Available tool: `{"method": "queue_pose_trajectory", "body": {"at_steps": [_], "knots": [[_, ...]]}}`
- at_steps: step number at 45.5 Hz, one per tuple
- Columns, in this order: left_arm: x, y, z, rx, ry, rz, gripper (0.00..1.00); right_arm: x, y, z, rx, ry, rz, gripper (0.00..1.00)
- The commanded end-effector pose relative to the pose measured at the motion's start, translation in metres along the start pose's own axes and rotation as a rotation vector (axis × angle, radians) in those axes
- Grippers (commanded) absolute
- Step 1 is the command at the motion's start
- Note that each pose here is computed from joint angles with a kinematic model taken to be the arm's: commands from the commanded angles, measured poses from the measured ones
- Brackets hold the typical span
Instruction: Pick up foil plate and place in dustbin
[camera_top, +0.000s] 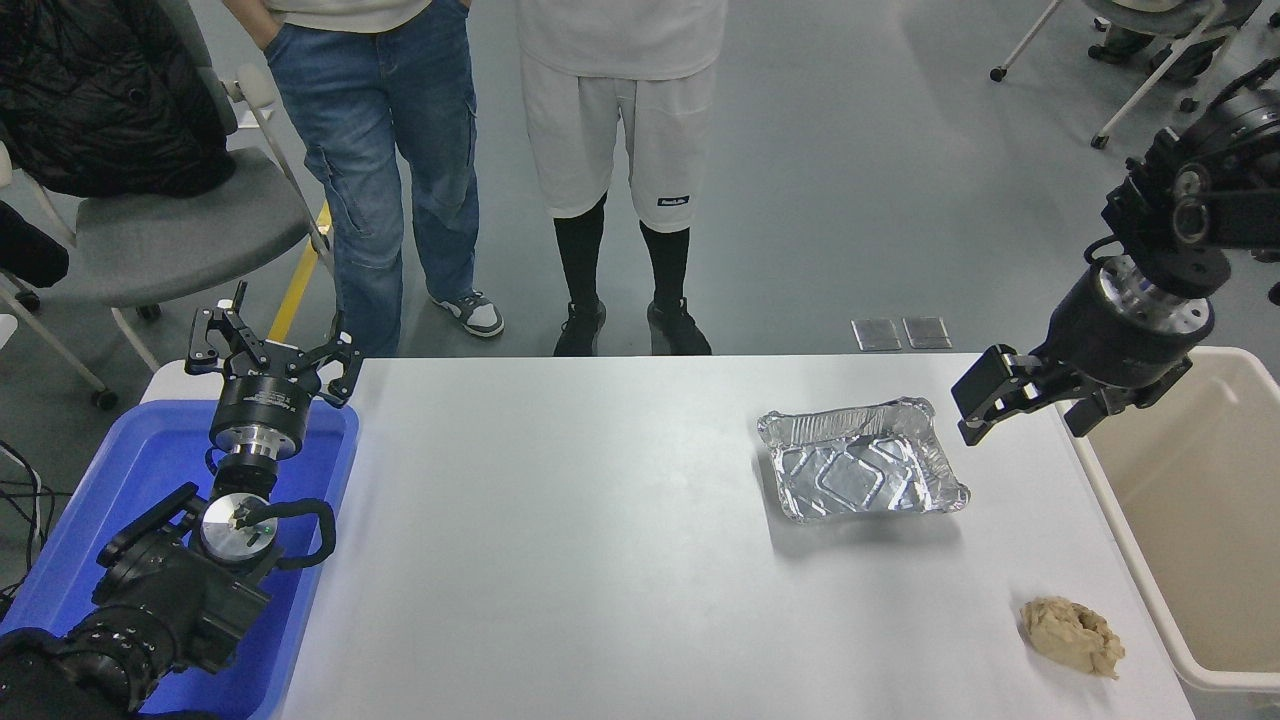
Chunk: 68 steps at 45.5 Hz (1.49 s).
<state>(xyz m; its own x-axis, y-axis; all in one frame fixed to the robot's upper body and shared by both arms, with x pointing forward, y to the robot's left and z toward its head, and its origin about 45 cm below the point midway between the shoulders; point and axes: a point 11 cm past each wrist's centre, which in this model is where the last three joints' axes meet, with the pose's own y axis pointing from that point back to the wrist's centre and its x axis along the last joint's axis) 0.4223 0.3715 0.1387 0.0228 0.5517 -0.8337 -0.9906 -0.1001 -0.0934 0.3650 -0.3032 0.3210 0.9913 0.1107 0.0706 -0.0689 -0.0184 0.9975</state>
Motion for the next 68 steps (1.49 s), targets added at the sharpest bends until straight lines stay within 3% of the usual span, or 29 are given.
{"method": "queue_pose_trajectory", "body": {"at_steps": [1, 68], "knots": [[0.000, 0.000, 0.000, 0.000, -0.001, 0.001, 0.99, 0.004, 0.002, 0.000, -0.002, 0.000, 0.012, 1.00], [0.001, 0.000, 0.000, -0.001, 0.001, 0.002, 0.99, 0.000, -0.009, 0.000, 0.012, -0.006, -0.012, 1.00]]}}
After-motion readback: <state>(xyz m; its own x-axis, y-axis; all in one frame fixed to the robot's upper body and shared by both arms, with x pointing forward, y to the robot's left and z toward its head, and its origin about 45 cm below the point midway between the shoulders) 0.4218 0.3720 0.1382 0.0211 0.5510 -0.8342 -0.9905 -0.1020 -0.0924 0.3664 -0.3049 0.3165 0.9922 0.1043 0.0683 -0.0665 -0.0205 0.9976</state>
